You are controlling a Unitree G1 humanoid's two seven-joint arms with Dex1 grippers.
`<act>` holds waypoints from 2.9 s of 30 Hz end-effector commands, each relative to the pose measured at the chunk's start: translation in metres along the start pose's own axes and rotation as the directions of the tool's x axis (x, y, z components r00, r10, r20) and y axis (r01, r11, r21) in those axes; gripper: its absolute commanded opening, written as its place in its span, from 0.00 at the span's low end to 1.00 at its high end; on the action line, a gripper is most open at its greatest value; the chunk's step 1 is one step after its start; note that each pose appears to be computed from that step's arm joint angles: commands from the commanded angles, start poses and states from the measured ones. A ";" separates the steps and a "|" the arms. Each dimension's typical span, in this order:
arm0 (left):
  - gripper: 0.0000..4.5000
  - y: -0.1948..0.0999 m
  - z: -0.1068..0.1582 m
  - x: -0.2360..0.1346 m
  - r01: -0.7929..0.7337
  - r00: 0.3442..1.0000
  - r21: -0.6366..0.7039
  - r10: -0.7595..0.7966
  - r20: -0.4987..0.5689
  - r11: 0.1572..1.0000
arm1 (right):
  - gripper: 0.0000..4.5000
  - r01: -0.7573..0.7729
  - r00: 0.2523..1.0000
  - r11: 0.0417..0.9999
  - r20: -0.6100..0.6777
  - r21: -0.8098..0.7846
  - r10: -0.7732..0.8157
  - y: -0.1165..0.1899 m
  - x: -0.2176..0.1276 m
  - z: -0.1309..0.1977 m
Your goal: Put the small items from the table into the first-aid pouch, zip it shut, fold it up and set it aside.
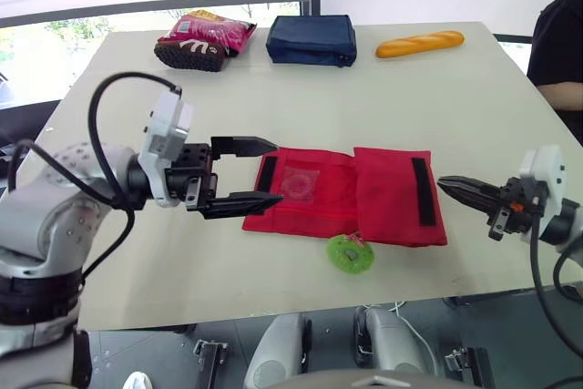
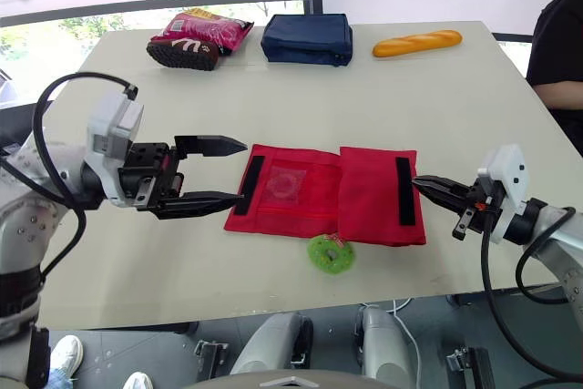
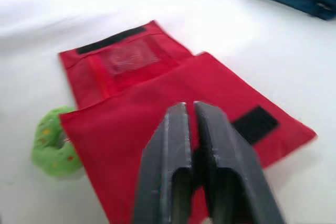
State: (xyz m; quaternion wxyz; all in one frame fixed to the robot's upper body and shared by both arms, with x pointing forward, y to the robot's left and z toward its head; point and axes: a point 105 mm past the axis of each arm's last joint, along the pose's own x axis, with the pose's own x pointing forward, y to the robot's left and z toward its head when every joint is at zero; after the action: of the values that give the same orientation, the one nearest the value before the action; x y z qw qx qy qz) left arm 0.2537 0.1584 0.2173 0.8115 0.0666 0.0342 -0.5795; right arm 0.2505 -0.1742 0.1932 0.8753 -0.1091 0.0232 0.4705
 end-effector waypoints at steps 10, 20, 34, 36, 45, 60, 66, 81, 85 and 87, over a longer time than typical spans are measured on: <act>1.00 0.054 -0.074 -0.011 -0.617 0.773 -0.046 0.593 -0.227 0.786 | 0.98 -0.117 0.993 0.987 -0.002 -0.106 0.118 0.023 0.014 0.039; 1.00 0.037 -0.120 0.017 -0.586 0.792 -0.260 0.475 -0.385 0.767 | 0.98 -0.147 0.988 0.981 0.025 -0.128 0.151 0.033 0.018 0.058; 0.12 0.032 -0.133 0.026 -0.538 0.832 -0.411 0.383 -0.402 0.736 | 1.00 -0.137 0.989 0.986 0.043 -0.090 0.141 0.044 0.023 0.059; 0.01 0.039 -0.127 0.017 -0.552 0.827 -0.425 0.410 -0.384 0.717 | 1.00 -0.135 0.990 0.987 0.039 -0.091 0.139 0.043 0.023 0.058; 0.01 0.066 -0.093 -0.051 -0.565 0.818 -0.335 0.457 -0.350 0.754 | 1.00 -0.155 0.987 0.981 0.019 -0.120 0.158 0.042 0.023 0.059; 0.00 0.054 -0.037 -0.045 -0.280 0.956 -0.358 0.225 -0.188 0.891 | 0.01 -0.225 0.974 0.967 -0.051 -0.117 0.221 0.028 0.089 -0.001; 0.00 0.042 -0.011 -0.033 -0.148 0.989 -0.378 0.133 -0.067 0.914 | 0.01 -0.226 0.968 0.971 -0.132 -0.074 0.215 0.023 0.113 -0.055; 0.00 -0.001 0.018 0.055 0.303 0.953 -0.398 -0.270 0.137 0.866 | 0.01 -0.203 0.948 0.975 -0.267 -0.091 0.172 0.023 0.130 -0.090; 0.00 -0.002 0.000 0.078 0.317 0.948 -0.427 -0.295 0.118 0.847 | 0.01 -0.185 0.952 0.978 -0.266 -0.098 0.154 0.021 0.131 -0.089; 0.00 0.002 -0.009 0.086 0.299 0.953 -0.434 -0.285 0.100 0.850 | 0.01 -0.177 0.954 0.979 -0.264 -0.101 0.145 0.020 0.131 -0.088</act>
State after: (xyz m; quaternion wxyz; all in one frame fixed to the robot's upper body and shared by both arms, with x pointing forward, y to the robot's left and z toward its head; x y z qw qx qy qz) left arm 0.2818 0.0847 0.1934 0.7106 -0.1488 0.1769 -0.6645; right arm 0.3077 -0.0604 0.1178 0.8048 -0.2161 0.0439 0.5511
